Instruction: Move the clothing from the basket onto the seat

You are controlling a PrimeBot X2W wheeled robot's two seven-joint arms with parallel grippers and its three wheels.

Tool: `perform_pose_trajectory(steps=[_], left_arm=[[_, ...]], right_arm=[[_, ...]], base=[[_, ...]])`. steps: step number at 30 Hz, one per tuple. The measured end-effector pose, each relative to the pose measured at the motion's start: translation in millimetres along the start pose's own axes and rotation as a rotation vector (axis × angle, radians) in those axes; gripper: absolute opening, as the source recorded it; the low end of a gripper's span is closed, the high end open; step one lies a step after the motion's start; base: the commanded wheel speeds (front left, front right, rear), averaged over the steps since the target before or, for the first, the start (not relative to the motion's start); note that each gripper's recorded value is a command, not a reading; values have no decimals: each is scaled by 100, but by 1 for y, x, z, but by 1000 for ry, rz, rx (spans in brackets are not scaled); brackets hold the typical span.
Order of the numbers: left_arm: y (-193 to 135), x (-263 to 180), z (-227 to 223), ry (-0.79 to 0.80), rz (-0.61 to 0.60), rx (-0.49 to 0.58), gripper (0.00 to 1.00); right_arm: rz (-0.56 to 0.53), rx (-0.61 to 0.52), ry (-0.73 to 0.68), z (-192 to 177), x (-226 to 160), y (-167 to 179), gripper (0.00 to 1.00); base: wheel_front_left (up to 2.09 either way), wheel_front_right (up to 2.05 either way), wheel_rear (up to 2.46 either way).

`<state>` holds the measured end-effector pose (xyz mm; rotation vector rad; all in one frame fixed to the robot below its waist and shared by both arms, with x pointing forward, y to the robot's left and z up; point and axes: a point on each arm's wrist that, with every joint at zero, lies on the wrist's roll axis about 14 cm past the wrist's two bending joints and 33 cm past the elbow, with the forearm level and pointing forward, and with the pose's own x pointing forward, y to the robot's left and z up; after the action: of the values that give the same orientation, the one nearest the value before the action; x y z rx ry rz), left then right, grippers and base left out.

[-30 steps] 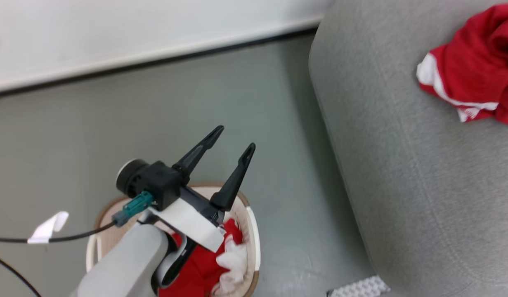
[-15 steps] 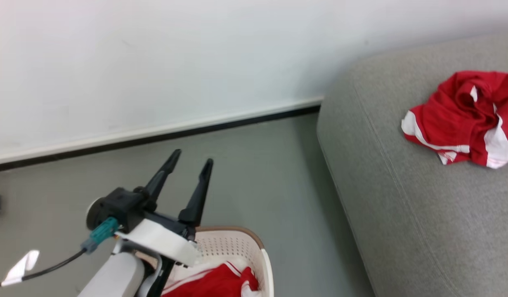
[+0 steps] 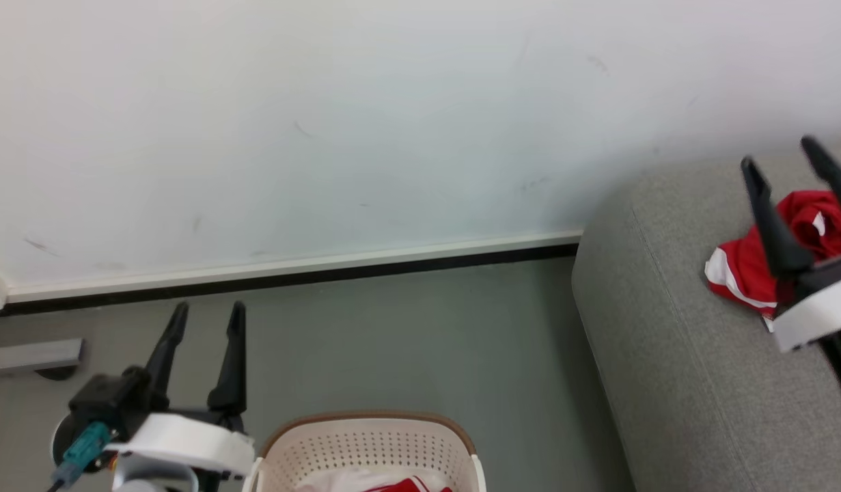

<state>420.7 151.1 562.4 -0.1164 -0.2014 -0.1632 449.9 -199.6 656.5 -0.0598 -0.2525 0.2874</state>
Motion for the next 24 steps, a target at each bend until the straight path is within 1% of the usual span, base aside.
perform_pose_trajectory(steps=[6,9,11,13,19,21,24], left_arm=[[30,-35,-4,24,123,2,100],[37,-47,-8,36,158,-3,100],[43,-50,-4,19,191,-13,100],[47,-54,-7,25,202,2,100],[56,-68,-19,61,235,36,100],[57,-72,-21,72,228,72,100],[56,-76,-26,88,232,84,100]], right_arm=[[-6,118,-16,-24,-23,29,100],[-45,181,-27,-38,-36,34,100],[-58,232,-10,-54,-45,43,100],[-86,285,6,-68,-54,46,100],[-138,321,127,-114,-81,53,100],[-151,315,139,-119,-87,53,100],[-154,319,131,-118,-89,61,100]], base=[[0,0,0],[0,0,0],[0,0,0],[0,0,0],[0,0,0],[0,0,0],[0,0,0]])
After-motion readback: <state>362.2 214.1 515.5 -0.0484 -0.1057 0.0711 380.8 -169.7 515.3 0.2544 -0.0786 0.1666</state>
